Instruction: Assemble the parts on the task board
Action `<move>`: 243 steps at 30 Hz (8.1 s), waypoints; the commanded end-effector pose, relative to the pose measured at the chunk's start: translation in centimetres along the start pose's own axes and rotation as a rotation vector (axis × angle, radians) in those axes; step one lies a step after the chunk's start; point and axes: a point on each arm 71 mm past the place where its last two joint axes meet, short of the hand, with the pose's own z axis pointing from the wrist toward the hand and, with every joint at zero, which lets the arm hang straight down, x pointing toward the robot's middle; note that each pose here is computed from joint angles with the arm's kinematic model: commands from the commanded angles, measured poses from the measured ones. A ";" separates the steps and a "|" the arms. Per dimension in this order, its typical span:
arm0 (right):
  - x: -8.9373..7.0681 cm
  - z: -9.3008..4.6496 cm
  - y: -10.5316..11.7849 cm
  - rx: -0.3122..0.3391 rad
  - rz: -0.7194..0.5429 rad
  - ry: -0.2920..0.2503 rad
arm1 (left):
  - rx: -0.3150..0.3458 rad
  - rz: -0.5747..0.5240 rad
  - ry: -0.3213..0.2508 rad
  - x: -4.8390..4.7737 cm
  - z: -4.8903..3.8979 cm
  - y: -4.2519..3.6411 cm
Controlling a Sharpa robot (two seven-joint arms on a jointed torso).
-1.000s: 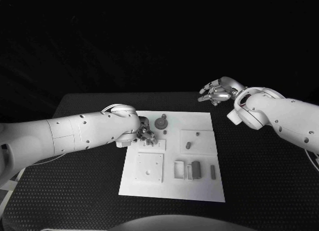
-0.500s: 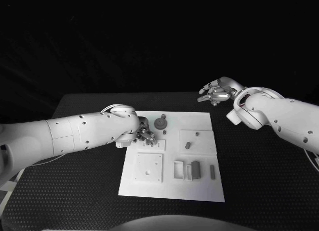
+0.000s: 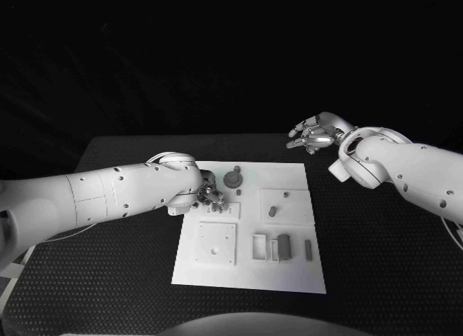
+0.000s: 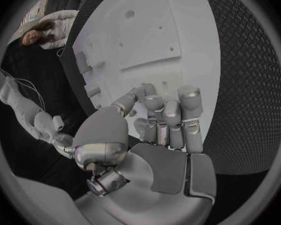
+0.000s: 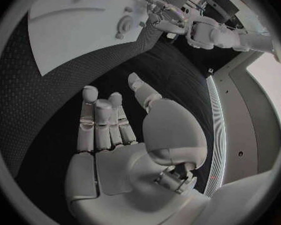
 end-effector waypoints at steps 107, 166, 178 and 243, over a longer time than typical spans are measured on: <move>0.3 -0.1 -0.2 0.000 0.004 0.015 | -0.001 0.036 0.031 0.51 0.22 -0.26; 0.0 0.1 -0.7 0.014 0.001 0.007 | 0.025 -0.036 -0.035 -0.88 -0.81 0.08; -0.3 0.1 -1.1 0.020 0.000 -0.003 | 0.058 -0.092 -0.135 -4.76 -2.91 0.17; 0.0 -0.4 -2.7 0.025 0.006 -0.018 | -0.071 0.012 -0.210 -7.34 0.09 5.18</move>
